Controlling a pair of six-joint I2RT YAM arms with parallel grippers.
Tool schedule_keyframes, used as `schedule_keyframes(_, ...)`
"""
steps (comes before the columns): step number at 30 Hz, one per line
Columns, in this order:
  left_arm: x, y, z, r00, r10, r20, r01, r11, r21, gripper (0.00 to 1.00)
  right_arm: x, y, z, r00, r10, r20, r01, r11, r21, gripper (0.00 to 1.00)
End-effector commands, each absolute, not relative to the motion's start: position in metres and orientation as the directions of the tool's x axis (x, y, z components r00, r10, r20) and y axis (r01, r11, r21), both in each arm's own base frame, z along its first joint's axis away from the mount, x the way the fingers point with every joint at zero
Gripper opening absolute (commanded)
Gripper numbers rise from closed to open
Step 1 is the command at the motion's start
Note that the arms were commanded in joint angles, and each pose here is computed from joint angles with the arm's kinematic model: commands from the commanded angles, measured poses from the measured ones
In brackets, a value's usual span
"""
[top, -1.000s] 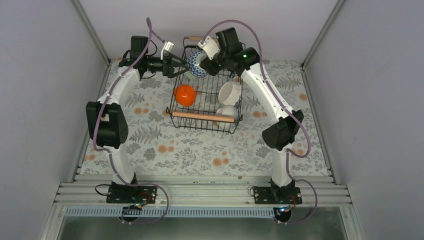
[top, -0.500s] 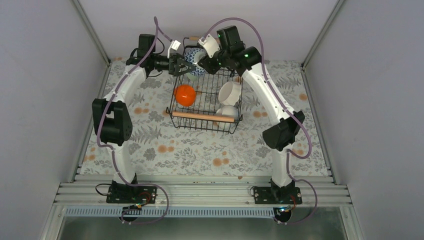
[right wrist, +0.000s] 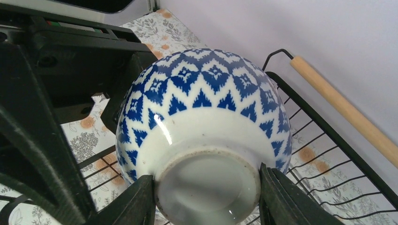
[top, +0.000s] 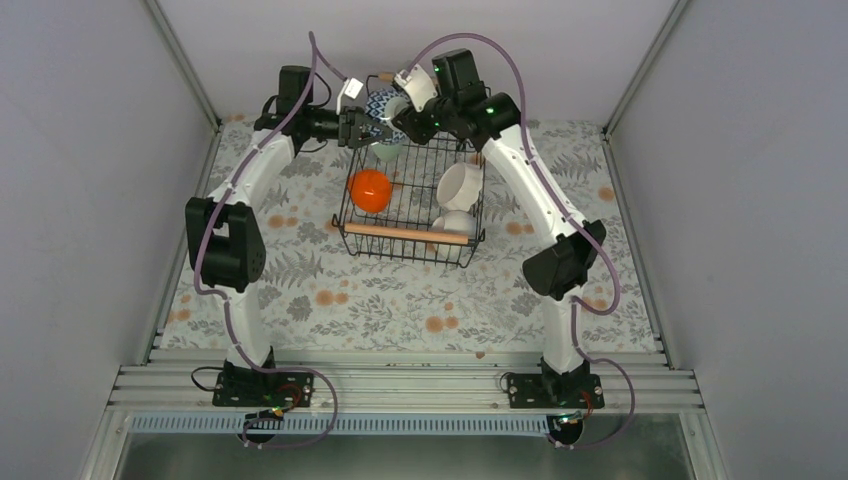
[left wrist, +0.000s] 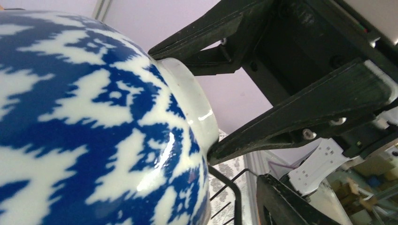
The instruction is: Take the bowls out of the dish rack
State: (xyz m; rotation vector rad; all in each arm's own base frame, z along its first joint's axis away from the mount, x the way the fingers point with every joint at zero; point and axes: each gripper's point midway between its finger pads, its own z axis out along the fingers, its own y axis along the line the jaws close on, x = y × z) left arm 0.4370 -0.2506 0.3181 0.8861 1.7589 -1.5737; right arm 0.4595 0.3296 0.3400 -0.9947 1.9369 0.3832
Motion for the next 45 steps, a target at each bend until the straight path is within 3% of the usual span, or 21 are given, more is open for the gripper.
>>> schedule_keyframes(1, 0.422, -0.250, 0.344, -0.536, 0.077, -0.841, 0.844, 0.015, -0.537, 0.51, 0.470, 0.332, 0.352, -0.244, -0.448, -0.860, -0.751, 0.648, -0.124, 0.20)
schedule_keyframes(5, 0.422, -0.250, 0.344, -0.543, 0.076, -0.836, 0.839, 0.006, -0.544, 0.22, 0.467, 0.331, 0.348, -0.249, -0.454, -0.855, -0.755, 0.645, -0.122, 0.21)
schedule_keyframes(13, 0.418, -0.250, 0.350, -0.529, 0.077, -0.845, 0.847, -0.008, -0.532, 0.18, 0.463, 0.328, 0.336, -0.259, -0.479, -0.839, -0.759, 0.638, -0.130, 0.25)
schedule_keyframes(19, 0.416, -0.249, 0.352, -0.520, 0.077, -0.851, 0.853, -0.008, -0.522, 0.03, 0.458, 0.325, 0.338, -0.255, -0.482, -0.838, -0.761, 0.635, -0.134, 0.42)
schedule_keyframes(22, 0.415, -0.248, 0.352, -0.518, 0.077, -0.852, 0.854, -0.005, -0.520, 0.02, 0.455, 0.322, 0.341, -0.253, -0.483, -0.838, -0.757, 0.638, -0.139, 0.56)
schedule_keyframes(28, 0.416, -0.247, 0.350, -0.523, 0.078, -0.849, 0.851, 0.002, -0.524, 0.02, 0.447, 0.312, 0.354, -0.233, -0.476, -0.848, -0.741, 0.651, -0.162, 0.72)
schedule_keyframes(39, 0.421, -0.239, 0.349, -0.519, 0.072, -0.852, 0.855, 0.031, -0.518, 0.02, 0.440, 0.300, 0.361, -0.228, -0.480, -0.847, -0.724, 0.665, -0.182, 0.75)
schedule_keyframes(45, 0.446, -0.201, 0.354, -0.477, 0.081, -0.875, 0.865, 0.217, -0.451, 0.02, 0.425, 0.283, 0.378, -0.205, -0.500, -0.841, -0.703, 0.674, -0.229, 0.81)
